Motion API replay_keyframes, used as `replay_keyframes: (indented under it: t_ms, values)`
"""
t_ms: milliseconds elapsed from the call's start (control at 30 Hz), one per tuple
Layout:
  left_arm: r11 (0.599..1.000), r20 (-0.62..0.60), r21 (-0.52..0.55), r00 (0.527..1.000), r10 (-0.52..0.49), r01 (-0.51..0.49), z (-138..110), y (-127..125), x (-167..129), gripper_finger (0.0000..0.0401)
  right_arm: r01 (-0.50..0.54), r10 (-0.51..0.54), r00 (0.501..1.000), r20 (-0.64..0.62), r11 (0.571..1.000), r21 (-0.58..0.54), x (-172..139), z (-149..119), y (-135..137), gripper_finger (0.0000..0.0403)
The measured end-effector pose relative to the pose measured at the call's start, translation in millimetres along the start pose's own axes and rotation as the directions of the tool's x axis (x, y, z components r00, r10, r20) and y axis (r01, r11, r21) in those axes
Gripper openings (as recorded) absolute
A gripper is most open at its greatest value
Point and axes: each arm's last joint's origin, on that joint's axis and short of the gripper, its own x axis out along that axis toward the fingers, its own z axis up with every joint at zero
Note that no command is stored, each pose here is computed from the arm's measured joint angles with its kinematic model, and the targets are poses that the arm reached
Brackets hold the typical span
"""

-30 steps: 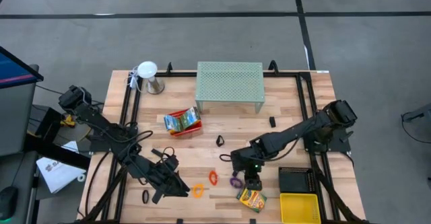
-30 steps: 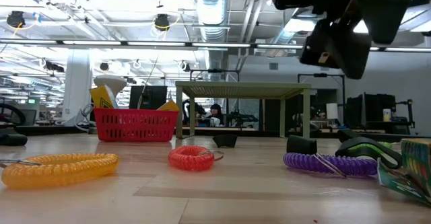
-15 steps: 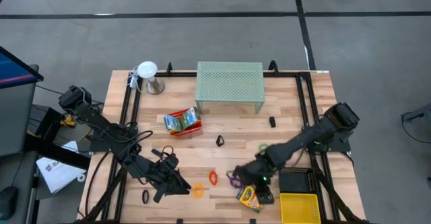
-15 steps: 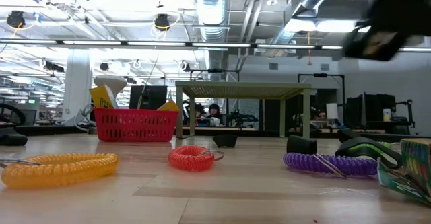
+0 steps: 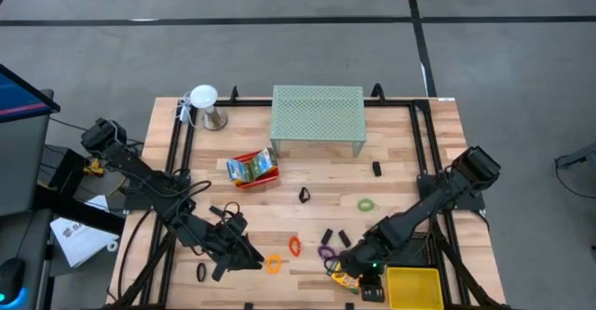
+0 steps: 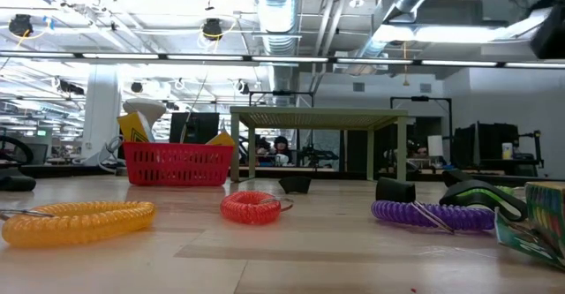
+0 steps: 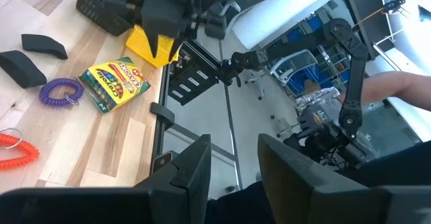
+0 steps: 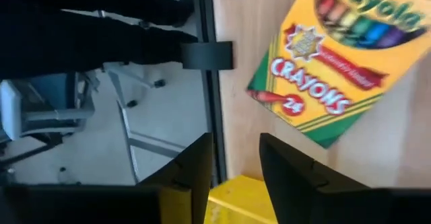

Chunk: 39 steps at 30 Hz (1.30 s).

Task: Pick & Place Office Desk Supplies
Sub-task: Put the yellow crayon box into the red bin

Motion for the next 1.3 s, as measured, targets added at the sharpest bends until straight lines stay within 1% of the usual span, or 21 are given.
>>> replay_keyframes:
  t_ms: [67,167,267,333,467,600,833,1033,1100,1200,1300]
  values:
    - [1.000,0.000,0.000,1.000,0.000,0.000,0.0,0.0,0.0,0.0117,0.011,-0.010,1.000,-0.026,1.000,0.021,12.1,-1.6,-0.6,0.0118]
    - [1.000,0.005,-0.003,1.000,-0.007,0.007,0.5,-0.7,0.0,0.0117,-0.018,0.019,0.999,-0.051,0.999,0.026,32.3,-0.9,2.0,0.0118]
    - [1.000,0.007,-0.006,1.000,-0.022,0.022,0.1,-2.7,-0.4,0.0117,-0.016,0.021,0.997,-0.080,0.998,0.055,44.9,-3.6,2.7,0.0118]
    - [0.999,0.006,-0.009,0.999,-0.034,0.034,0.1,-3.8,-0.6,0.0117,-0.010,0.015,0.996,-0.089,0.998,0.054,50.6,-7.3,4.8,0.0118]
    - [0.999,-0.003,-0.009,0.999,-0.044,0.044,-0.1,-4.2,-0.7,0.0117,0.023,-0.019,0.996,-0.085,0.998,0.054,64.2,-8.0,1.7,0.0118]
    - [0.999,-0.003,-0.009,0.999,-0.045,0.045,-0.1,-4.3,-0.7,0.0117,0.065,-0.059,0.995,-0.078,0.995,0.069,72.3,0.6,-10.8,0.0118]
    - [0.999,0.001,-0.012,0.999,-0.051,0.051,0.4,-4.9,-0.8,0.0117,0.117,-0.120,0.992,0.025,0.987,0.111,61.0,25.6,-32.2,0.0118]
    - [0.999,0.001,-0.012,0.999,-0.050,0.050,0.4,-4.9,-0.8,0.0117,0.143,-0.147,0.989,0.023,0.982,0.126,47.6,41.5,-53.4,0.0118]
    - [0.999,0.001,-0.014,0.999,-0.050,0.050,0.4,-4.8,-0.8,0.0117,0.144,-0.148,0.988,0.031,0.983,0.116,40.5,43.5,-55.8,0.0118]
    - [0.999,-0.008,-0.037,0.999,-0.038,0.038,-0.5,-3.6,-0.7,0.0117,0.121,-0.130,0.989,0.076,0.987,0.107,24.5,44.7,-50.8,0.0118]
    - [0.995,-0.034,-0.093,0.999,0.017,-0.020,-4.1,1.9,-0.8,0.0119,0.117,-0.131,0.983,0.128,0.987,0.108,8.2,42.0,-43.0,0.0118]
